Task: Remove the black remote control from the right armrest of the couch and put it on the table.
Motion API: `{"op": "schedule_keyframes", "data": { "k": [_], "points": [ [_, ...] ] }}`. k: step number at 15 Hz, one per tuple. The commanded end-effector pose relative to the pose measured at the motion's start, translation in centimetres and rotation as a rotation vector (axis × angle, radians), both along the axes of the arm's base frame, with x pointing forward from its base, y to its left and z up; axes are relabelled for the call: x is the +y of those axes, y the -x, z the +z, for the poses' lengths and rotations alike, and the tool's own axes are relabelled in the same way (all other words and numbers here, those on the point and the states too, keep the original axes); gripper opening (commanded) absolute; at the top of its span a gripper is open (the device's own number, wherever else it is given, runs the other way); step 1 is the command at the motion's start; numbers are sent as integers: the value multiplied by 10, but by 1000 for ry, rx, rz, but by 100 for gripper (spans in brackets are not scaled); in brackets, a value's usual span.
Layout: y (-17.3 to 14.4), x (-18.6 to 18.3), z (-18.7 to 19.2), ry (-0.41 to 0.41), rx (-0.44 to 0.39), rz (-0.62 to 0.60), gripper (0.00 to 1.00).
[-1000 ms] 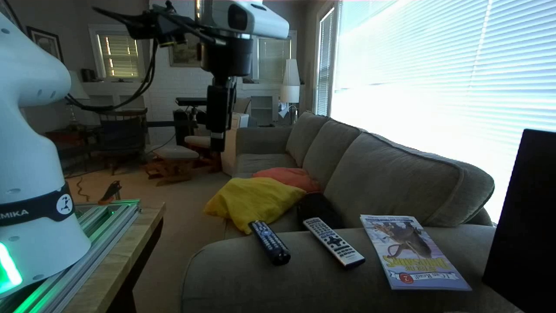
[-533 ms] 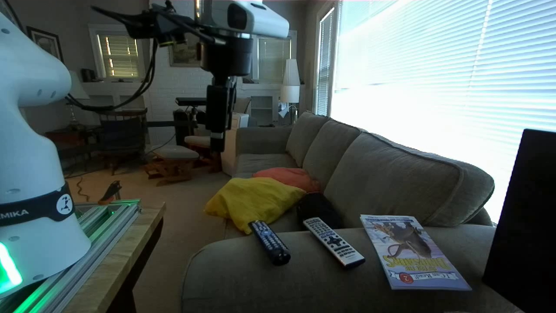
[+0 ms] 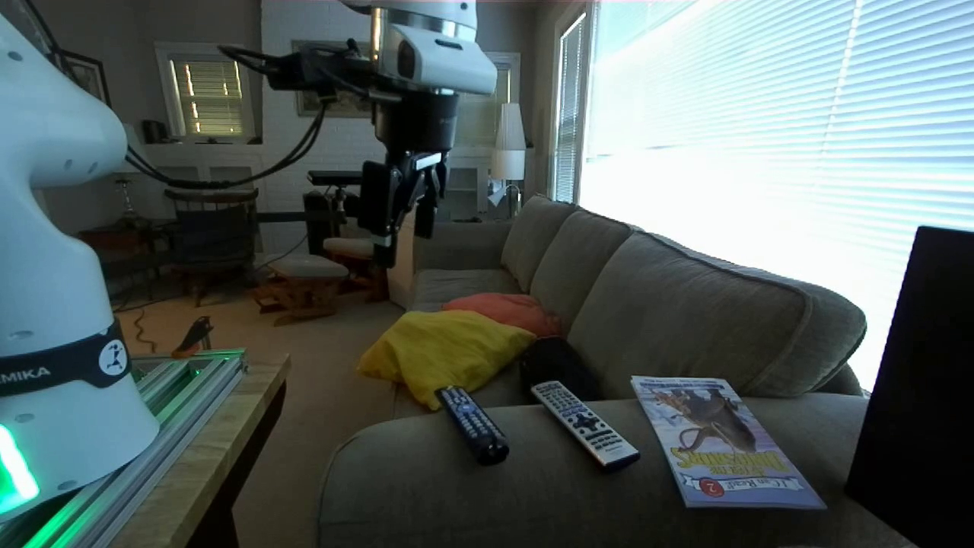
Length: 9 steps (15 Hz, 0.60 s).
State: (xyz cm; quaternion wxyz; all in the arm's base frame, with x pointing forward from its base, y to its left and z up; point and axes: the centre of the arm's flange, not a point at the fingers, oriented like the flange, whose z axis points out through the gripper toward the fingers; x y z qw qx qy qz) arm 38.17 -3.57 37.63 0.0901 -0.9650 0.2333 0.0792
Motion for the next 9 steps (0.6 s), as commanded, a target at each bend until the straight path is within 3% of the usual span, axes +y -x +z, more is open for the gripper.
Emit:
{"op": "schedule_keyframes", "data": {
  "k": [1, 9],
  "points": [
    [-23, 20, -10, -28, 22, -195, 100],
    [-69, 20, -73, -101, -38, -603, 100]
  ]
}}
